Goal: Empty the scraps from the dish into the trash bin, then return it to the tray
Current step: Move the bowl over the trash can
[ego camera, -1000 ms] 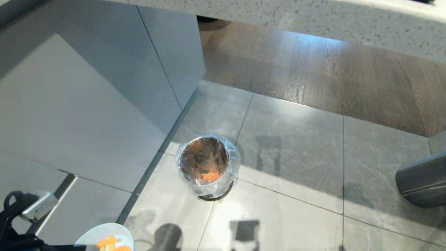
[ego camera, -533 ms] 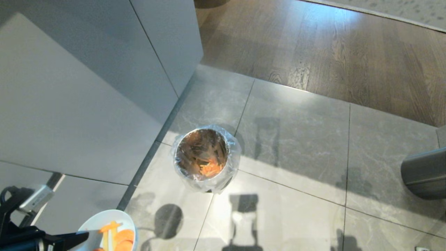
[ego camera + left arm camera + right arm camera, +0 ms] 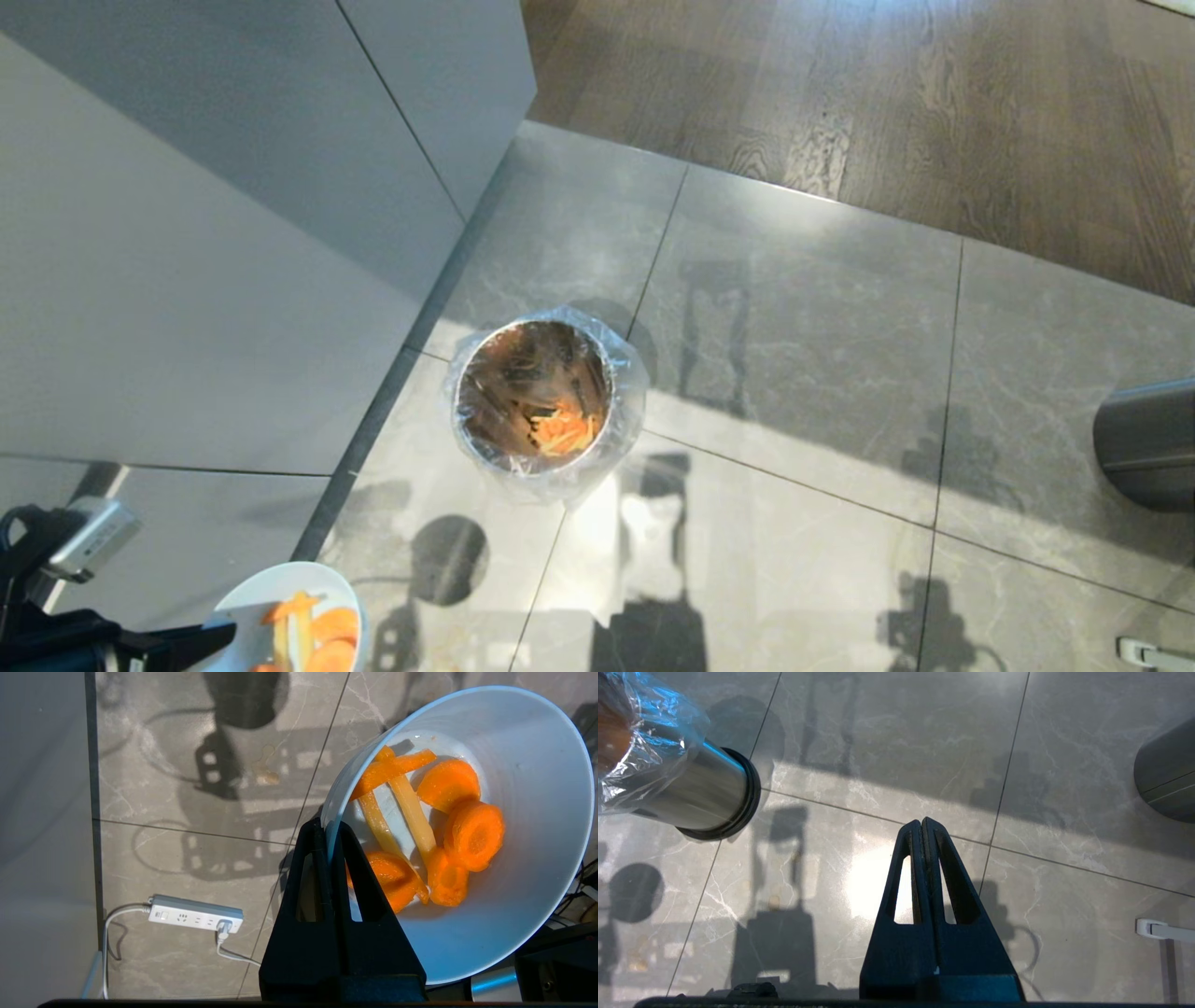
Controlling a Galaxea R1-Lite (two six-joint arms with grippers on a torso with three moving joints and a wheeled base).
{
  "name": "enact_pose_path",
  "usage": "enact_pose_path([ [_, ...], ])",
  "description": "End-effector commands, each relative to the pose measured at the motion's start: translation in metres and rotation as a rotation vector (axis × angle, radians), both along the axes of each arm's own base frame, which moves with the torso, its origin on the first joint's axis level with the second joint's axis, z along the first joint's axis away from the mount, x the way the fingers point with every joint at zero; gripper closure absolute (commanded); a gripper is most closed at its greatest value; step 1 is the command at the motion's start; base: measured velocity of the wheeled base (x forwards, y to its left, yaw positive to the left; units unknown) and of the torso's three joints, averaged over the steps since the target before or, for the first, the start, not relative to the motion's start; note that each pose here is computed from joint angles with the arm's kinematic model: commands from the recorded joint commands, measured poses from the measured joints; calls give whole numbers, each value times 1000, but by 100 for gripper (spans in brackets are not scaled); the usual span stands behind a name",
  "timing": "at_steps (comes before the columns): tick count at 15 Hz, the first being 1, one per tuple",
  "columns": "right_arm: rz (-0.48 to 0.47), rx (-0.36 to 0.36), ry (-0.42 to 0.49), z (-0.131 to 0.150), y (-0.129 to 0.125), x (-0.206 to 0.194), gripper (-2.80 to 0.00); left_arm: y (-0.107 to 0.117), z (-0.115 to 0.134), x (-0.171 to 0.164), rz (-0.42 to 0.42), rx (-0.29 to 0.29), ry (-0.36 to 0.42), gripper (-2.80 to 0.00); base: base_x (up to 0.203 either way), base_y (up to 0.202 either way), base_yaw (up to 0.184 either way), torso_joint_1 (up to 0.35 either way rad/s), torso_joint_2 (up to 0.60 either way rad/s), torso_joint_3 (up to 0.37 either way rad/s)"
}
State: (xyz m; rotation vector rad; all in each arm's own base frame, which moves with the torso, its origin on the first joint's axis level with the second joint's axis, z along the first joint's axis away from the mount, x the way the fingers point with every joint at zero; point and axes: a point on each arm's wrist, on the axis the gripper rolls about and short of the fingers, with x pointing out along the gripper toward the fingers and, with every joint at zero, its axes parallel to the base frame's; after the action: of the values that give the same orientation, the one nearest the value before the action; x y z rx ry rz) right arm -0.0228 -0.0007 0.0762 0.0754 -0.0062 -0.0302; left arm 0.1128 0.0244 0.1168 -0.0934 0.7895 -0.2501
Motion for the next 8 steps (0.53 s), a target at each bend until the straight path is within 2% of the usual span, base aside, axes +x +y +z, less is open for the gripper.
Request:
enact_pose_path([
  [1, 0, 0, 0, 0, 0, 0, 0, 0, 0, -1, 3, 0, -2, 0, 0, 0, 0, 2, 0, -78],
  [8, 0, 0, -1, 0, 0, 0, 0, 0, 1, 0, -2, 7, -10, 0, 0, 0, 0, 0, -1, -6],
])
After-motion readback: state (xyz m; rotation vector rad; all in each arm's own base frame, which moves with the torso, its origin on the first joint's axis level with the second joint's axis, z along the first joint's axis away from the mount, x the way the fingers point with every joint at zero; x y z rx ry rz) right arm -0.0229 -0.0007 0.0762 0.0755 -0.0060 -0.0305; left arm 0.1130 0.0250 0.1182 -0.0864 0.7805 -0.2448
